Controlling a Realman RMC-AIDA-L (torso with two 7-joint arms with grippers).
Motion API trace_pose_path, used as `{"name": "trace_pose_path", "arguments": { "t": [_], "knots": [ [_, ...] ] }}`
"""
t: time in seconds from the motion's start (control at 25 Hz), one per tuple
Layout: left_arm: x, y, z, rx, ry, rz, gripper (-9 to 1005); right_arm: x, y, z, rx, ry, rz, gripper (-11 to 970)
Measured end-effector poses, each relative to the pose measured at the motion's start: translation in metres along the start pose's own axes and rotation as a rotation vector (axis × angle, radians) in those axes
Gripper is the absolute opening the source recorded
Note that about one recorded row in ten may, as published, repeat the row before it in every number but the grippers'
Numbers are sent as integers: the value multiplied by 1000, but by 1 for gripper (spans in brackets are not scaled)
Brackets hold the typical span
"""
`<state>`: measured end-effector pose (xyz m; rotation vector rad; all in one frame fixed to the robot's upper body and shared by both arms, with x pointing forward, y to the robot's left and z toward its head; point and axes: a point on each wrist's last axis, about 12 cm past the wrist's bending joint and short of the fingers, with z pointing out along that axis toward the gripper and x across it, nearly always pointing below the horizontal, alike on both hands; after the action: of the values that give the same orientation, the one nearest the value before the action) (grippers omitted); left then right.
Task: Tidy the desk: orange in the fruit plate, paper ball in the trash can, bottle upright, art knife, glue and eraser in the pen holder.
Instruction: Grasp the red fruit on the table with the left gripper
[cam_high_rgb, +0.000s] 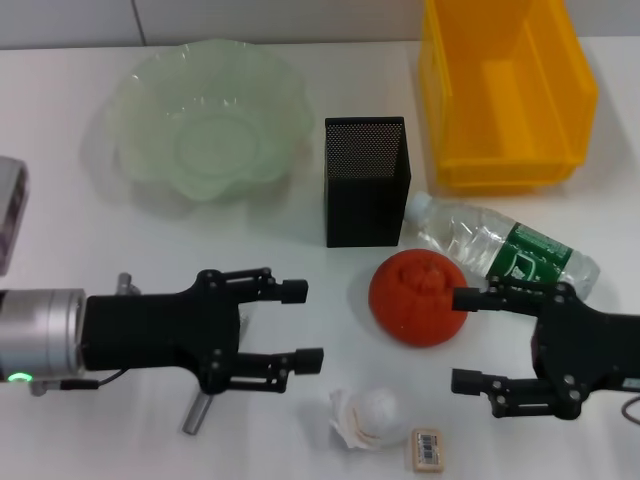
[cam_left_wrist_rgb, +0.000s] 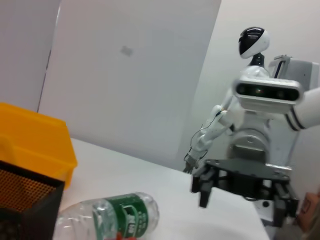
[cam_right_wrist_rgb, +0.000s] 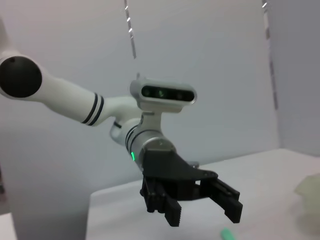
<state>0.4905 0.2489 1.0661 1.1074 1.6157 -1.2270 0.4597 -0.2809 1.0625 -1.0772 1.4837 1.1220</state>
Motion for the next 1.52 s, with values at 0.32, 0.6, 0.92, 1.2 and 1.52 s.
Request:
{"name": "trace_pose_path", "arguments": {
  "t": [0.32, 0.6, 0.92, 1.2, 1.52],
  "knots": [
    [-12, 16, 22, 7, 17, 7, 736, 28, 30, -23, 142, -65, 9, 801],
    [-26, 37, 53, -5, 89, 36, 724, 34, 41, -46, 280, -115, 9, 802],
    [-32, 49, 76, -26, 151, 45, 709, 34, 39, -56, 346, -119, 17, 801],
    [-31, 48, 87, -18, 175, 58, 696, 27, 30, -57, 337, -113, 3, 801],
    [-26, 51, 102, -88, 196, 73, 681, 21, 21, -50, 309, -115, -8, 802]
  ]
}}
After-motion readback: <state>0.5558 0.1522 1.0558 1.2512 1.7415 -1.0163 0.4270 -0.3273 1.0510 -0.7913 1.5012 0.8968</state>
